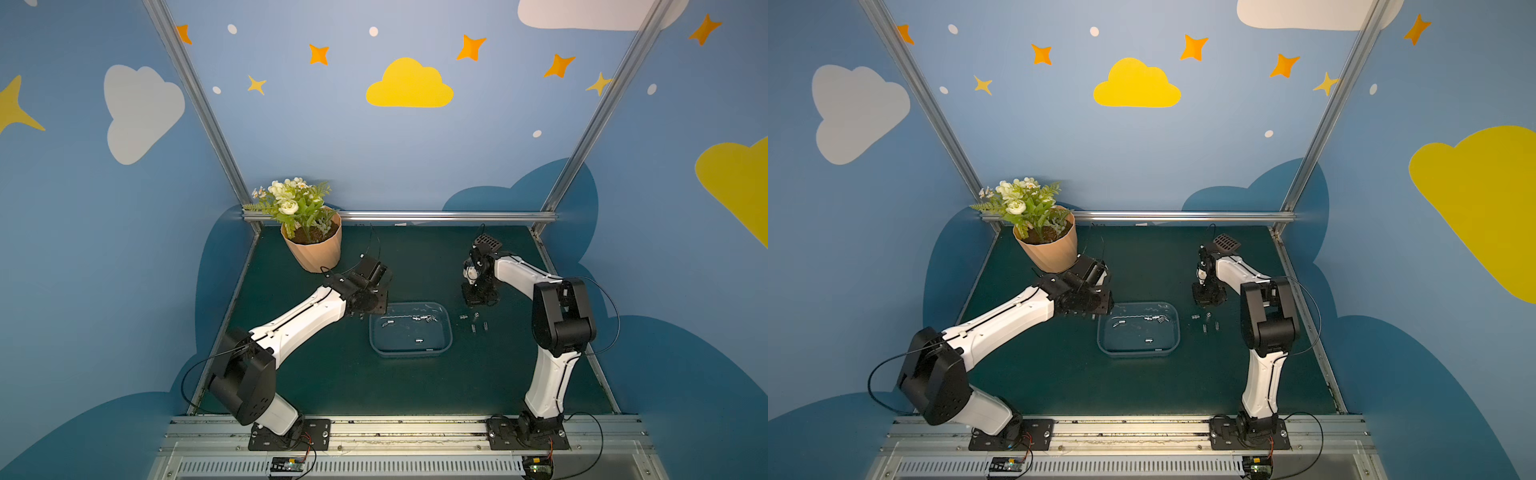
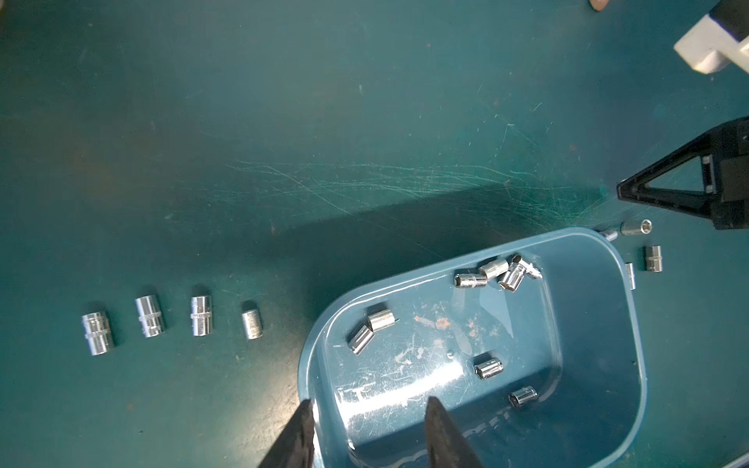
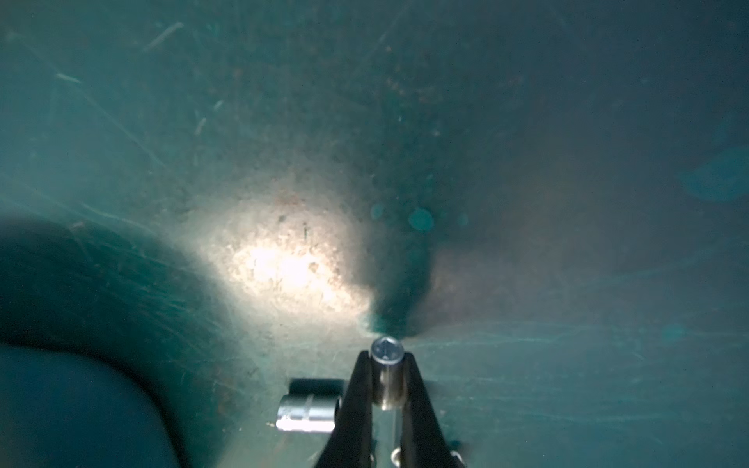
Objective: Take out the socket from the storage box
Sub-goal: Place the socket head at the center of the board.
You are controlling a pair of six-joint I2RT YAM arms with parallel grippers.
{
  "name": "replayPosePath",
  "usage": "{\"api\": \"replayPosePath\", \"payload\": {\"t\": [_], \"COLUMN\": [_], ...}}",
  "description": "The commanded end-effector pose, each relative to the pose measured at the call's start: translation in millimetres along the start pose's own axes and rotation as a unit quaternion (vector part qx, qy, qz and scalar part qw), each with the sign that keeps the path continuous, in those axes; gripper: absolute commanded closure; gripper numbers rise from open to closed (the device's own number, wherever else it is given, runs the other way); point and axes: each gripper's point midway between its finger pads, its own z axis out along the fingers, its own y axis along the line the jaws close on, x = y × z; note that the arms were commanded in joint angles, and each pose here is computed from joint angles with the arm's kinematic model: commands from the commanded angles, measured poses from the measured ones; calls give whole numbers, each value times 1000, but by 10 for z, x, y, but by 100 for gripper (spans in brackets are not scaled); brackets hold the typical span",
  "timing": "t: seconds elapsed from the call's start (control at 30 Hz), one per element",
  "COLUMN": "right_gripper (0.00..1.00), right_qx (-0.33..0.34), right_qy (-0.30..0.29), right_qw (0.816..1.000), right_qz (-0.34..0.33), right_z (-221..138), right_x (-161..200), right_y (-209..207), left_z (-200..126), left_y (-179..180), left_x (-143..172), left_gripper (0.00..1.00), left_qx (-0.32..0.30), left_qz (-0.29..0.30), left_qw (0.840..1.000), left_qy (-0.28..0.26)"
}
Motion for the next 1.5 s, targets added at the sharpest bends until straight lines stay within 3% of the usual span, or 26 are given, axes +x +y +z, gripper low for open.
{"api": "replayPosePath", "payload": {"t": [0.0,0.53,0.77,1.47], "right_gripper": [93,85,77,75], "right_qx": [9,5,5,-4], "right_qy": [13,14,-10,-61], "right_qw": [1000,1000,1000,998], "right_qz": [6,6,-2,-14], "right_z": [69,85,-103,-583], "right_x": [8,0,-57,-181], "right_y": [-32,-10,4,57], "left_z": [16,210,257,514], "left_y": [-50,-190,-232,-347], "left_x": [-56,26,51,311], "left_gripper": [54,51,50,52], "left_qx": [5,11,5,-26], "left_qz": [-3,4,6,8], "left_qw": [1000,1000,999,994], "left_qy": [-4,25,39,110]}}
